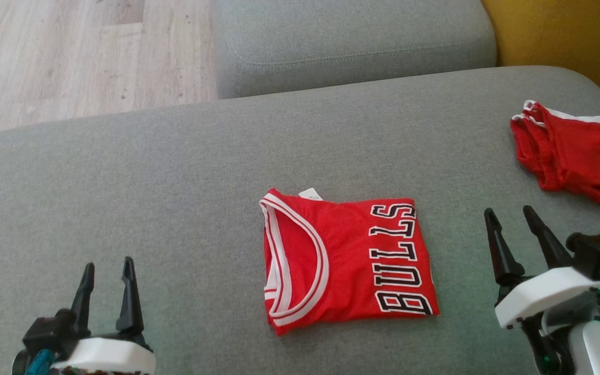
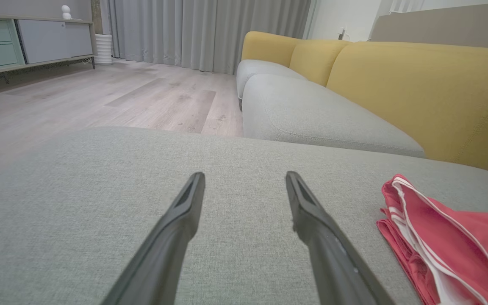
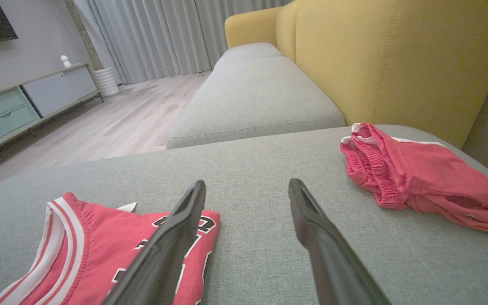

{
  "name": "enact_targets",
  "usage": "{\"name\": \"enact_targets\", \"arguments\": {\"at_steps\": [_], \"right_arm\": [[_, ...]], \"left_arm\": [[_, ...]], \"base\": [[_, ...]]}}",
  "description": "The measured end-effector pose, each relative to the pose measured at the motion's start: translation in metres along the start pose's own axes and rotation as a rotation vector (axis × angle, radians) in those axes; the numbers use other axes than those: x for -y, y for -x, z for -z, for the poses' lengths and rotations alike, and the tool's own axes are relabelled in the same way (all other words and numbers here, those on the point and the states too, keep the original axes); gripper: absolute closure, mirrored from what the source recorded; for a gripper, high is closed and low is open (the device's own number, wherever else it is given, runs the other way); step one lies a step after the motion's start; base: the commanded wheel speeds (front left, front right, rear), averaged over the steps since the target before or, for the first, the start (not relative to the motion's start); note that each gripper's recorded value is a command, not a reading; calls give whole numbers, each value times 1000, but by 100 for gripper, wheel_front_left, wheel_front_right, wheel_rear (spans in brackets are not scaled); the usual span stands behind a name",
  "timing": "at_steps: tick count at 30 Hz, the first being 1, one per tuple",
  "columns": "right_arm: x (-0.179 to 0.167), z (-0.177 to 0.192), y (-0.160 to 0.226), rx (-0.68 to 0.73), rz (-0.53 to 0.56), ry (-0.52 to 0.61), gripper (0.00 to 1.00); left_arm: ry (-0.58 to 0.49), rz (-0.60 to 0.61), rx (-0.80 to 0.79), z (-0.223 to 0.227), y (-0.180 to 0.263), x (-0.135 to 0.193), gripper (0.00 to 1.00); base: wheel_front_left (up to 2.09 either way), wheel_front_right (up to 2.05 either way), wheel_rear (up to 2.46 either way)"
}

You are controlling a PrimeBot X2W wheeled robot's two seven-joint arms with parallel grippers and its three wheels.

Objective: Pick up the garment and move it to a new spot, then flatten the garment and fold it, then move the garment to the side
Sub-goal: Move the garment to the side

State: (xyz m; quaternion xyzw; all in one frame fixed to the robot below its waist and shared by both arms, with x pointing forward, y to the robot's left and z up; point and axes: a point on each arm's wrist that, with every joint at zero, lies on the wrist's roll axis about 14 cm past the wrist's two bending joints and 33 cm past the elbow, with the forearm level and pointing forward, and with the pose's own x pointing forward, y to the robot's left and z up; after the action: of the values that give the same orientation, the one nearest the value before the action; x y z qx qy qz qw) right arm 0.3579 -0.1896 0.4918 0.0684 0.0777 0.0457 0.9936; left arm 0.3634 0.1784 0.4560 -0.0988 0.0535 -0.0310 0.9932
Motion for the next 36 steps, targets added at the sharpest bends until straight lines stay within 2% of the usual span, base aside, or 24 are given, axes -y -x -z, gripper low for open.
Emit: {"name": "enact_targets", "arguments": {"at_steps": [4,10,16,20,25,26,27,31,36], "right_arm": [[-5,10,-2,-61,-16,-9,0],[-32,56,-12,-332,-87,-61,0],[-38,87,-34,-513,-102,-61,0],[-46,123,-31,-663,-117,-68,0],[-52,132,-33,-741,-139,-59,0],[-54,132,-33,-753,-145,-56,38],[-56,131,-33,-760,-152,-57,100],[-63,129,-31,-754,-192,-27,100],[-55,109,-49,-705,-228,104,100]], "left_arm": [[1,-1,-7,2,-1,0,0],[4,1,-20,6,-11,0,0],[-4,27,10,-5,-36,6,0],[-12,26,15,-7,-45,3,0],[-13,21,-2,-2,-46,0,0],[-14,22,-5,-1,-46,0,0],[-13,24,-5,-1,-47,1,0],[-12,36,-9,0,-51,5,0],[0,53,-2,0,-63,12,0]], "base": [[0,0,0],[0,0,0],[0,0,0],[0,0,0],[0,0,0],[0,0,0],[0,0,0],[0,0,0],[0,0,0]]}}
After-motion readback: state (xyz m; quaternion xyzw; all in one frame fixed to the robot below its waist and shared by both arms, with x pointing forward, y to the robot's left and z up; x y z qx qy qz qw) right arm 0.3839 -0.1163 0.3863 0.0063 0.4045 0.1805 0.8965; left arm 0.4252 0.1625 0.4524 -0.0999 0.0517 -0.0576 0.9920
